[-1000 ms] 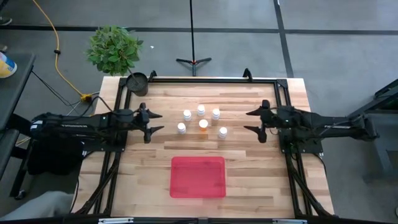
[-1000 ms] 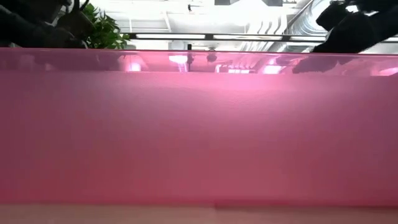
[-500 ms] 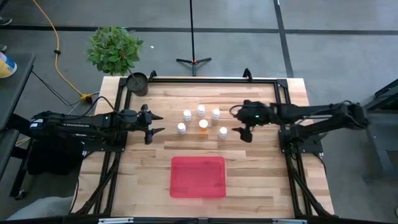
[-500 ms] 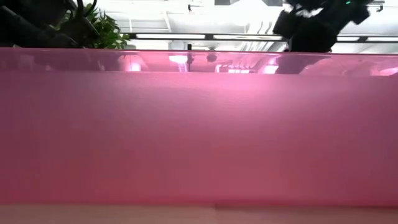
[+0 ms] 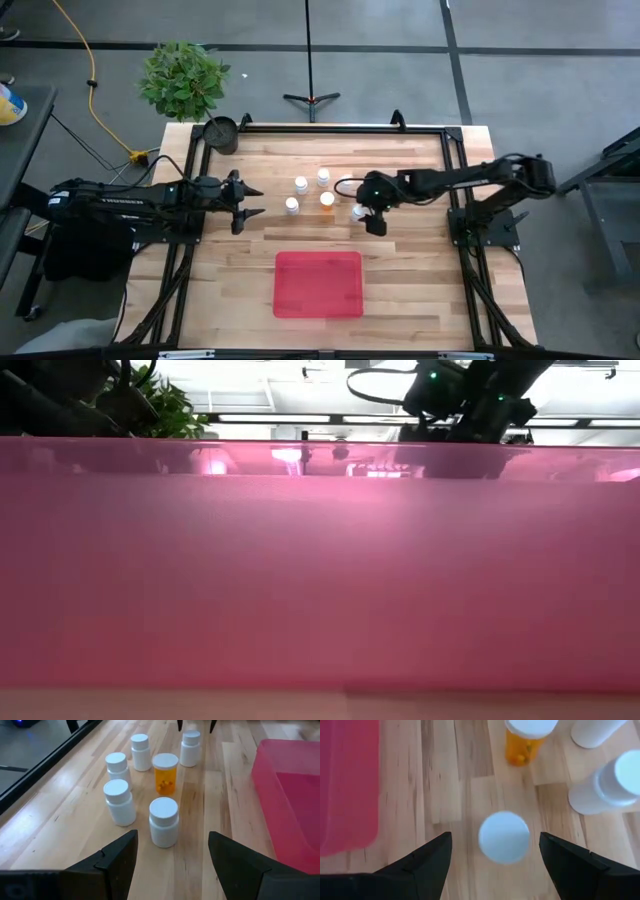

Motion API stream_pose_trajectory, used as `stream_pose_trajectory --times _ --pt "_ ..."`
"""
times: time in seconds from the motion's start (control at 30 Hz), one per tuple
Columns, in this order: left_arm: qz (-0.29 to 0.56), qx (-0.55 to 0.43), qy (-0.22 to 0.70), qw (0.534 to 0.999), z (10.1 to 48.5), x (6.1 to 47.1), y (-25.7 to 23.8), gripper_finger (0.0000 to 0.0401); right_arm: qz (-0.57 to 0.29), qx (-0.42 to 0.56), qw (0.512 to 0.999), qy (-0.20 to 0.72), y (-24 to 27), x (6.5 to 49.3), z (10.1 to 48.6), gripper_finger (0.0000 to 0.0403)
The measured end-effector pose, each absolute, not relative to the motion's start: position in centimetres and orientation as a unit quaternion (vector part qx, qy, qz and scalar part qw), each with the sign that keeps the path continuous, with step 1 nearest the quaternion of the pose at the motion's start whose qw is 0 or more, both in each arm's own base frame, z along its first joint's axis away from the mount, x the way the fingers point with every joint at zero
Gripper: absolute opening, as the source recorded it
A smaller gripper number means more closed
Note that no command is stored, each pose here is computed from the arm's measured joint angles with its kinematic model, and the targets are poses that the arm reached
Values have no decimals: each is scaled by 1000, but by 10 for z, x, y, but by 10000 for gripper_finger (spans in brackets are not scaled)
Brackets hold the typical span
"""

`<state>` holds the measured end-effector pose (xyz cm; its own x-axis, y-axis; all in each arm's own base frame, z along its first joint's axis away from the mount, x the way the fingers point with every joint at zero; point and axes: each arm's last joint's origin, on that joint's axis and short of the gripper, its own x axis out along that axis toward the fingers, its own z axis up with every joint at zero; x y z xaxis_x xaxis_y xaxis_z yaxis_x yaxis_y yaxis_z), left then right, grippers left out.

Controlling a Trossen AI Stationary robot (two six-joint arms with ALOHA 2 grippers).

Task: Pick and place pill bottles into a basket
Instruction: Put the white medicine bottle into the red bin

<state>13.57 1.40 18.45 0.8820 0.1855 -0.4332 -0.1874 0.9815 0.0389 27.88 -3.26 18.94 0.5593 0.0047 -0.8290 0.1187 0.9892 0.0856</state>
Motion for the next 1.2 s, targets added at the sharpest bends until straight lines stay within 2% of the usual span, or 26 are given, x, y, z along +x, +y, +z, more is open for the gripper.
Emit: stream_pose_trajectory --times 1.2 --pt "97 -11 240 966 181 134 14 276 -56 69 877 473 -35 285 178 291"
